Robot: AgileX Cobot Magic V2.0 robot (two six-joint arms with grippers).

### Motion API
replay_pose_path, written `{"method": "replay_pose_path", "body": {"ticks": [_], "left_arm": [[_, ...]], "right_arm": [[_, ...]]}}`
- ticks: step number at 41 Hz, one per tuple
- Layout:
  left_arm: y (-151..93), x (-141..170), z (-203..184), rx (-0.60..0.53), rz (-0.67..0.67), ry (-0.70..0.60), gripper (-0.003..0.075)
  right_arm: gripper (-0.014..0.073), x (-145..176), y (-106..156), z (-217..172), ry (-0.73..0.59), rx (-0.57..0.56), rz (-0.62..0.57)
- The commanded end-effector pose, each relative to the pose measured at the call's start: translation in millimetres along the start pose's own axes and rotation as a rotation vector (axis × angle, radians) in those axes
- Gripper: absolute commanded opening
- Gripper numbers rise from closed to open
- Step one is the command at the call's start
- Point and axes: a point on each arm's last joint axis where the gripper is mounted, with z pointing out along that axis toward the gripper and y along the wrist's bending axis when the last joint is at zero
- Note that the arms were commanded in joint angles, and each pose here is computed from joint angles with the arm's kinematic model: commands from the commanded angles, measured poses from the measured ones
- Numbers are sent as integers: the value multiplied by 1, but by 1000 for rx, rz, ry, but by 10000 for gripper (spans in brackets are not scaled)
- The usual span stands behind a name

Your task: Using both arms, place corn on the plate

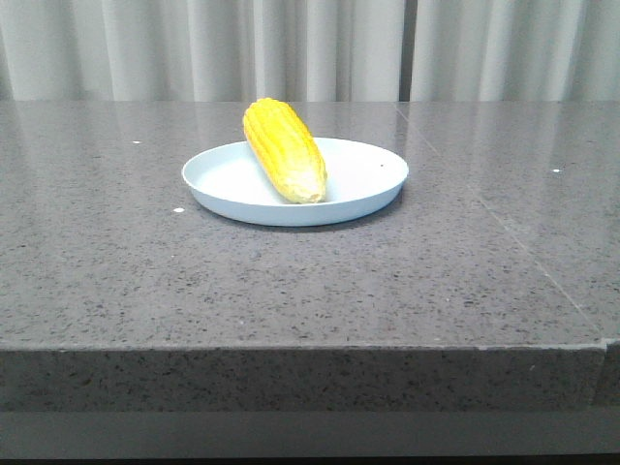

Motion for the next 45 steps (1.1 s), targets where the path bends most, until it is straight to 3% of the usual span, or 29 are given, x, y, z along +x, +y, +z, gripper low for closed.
{"method": "replay_pose_path", "body": {"ticks": [1,9,45], "left_arm": [[0,0,-1,5,33,-71,-20],[-1,1,-1,13,100,-60,-20],[-2,1,-1,37,74,-60,-20]], "right_arm": [[-69,-12,-1,-3,-86,12,-14],[-69,-12,-1,-3,-86,12,-14],[-69,-12,-1,-3,-86,12,-14]]}}
